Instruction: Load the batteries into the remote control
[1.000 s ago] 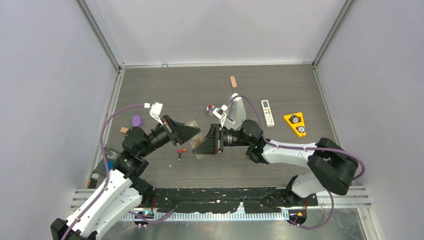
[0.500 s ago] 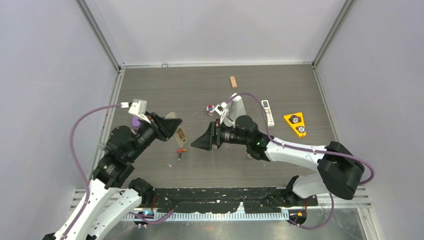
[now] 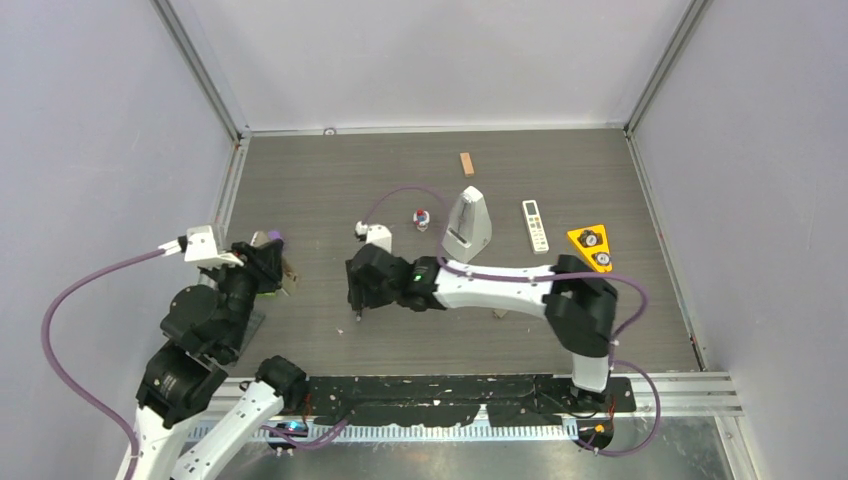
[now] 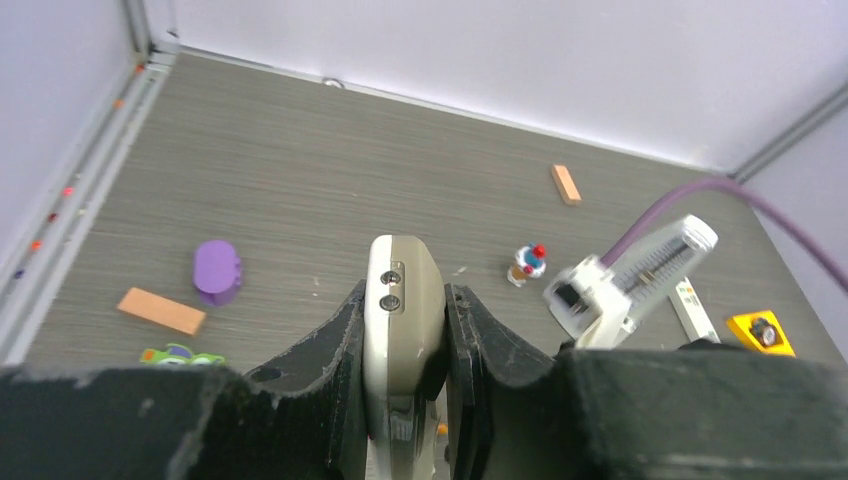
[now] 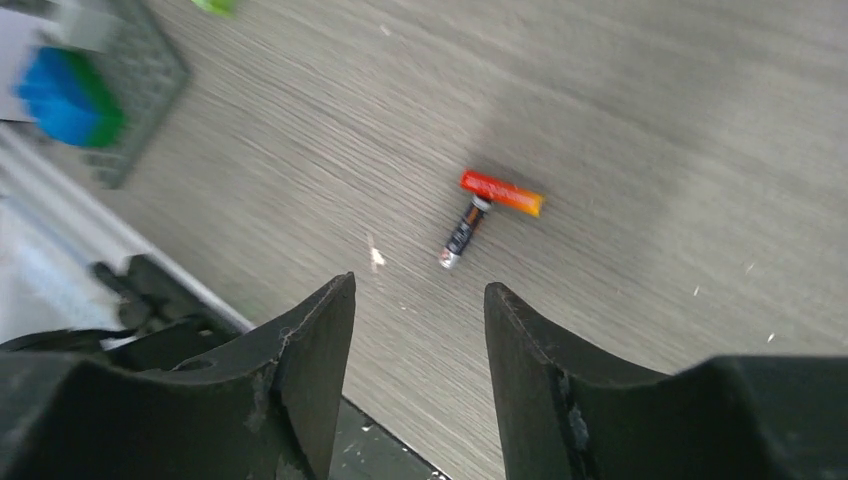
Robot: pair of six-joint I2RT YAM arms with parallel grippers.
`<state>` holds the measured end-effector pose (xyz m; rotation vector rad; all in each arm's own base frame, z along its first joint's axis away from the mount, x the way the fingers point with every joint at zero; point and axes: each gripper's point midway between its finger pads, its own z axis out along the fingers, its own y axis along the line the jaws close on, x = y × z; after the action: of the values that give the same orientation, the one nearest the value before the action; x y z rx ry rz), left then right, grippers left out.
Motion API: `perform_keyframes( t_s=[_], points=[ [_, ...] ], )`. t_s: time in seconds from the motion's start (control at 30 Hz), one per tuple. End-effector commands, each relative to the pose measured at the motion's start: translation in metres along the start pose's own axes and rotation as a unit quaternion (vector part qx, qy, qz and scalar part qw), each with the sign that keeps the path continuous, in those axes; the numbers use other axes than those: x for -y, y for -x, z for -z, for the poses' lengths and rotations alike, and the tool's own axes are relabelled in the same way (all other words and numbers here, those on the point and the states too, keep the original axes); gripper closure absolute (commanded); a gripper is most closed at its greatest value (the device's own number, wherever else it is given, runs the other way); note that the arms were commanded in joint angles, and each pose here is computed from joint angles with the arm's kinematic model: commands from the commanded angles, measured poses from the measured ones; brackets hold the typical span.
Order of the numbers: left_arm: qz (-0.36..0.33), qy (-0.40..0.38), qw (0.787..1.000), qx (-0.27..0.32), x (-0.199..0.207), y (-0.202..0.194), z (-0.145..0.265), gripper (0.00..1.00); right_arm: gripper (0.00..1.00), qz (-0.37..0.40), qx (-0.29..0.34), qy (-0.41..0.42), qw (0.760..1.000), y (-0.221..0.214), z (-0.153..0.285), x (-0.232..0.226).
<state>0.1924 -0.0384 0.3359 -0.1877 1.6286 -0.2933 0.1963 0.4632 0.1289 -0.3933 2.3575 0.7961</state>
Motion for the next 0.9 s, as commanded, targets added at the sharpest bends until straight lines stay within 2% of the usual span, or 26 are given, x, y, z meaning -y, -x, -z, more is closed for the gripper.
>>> perform_keyframes(
  t_s=[0.0, 0.13, 0.3, 0.77, 0.83, 0.87],
  points=[
    [0.004, 0.05, 0.998, 0.043, -0.024, 0.027, 0.019, 1.0, 0.46, -0.01, -0.025, -0.125, 0.992, -0.025, -0.009, 0.019],
    [0.012, 0.038, 0.998, 0.042, -0.024, 0.021, 0.023, 1.0, 0.48, -0.001, -0.04, -0.142, 0.989, -0.043, -0.027, 0.01],
    [0.022, 0.031, 0.999, 0.038, -0.025, 0.013, 0.027, 1.0, 0.55, 0.006, -0.059, -0.165, 0.985, -0.063, -0.05, 0.016],
    [0.026, 0.005, 0.999, 0.027, -0.021, 0.0, 0.032, 1.0, 0.56, 0.039, -0.043, -0.215, 0.975, -0.057, -0.076, 0.026],
    [0.025, 0.007, 0.999, 0.025, -0.022, 0.0, 0.033, 0.99, 0.59, 0.045, -0.047, -0.225, 0.972, -0.06, -0.078, 0.031],
    [0.024, 0.007, 0.999, 0.022, -0.022, -0.002, 0.033, 0.99, 0.63, 0.049, -0.049, -0.23, 0.971, -0.062, -0.078, 0.034]
  ],
)
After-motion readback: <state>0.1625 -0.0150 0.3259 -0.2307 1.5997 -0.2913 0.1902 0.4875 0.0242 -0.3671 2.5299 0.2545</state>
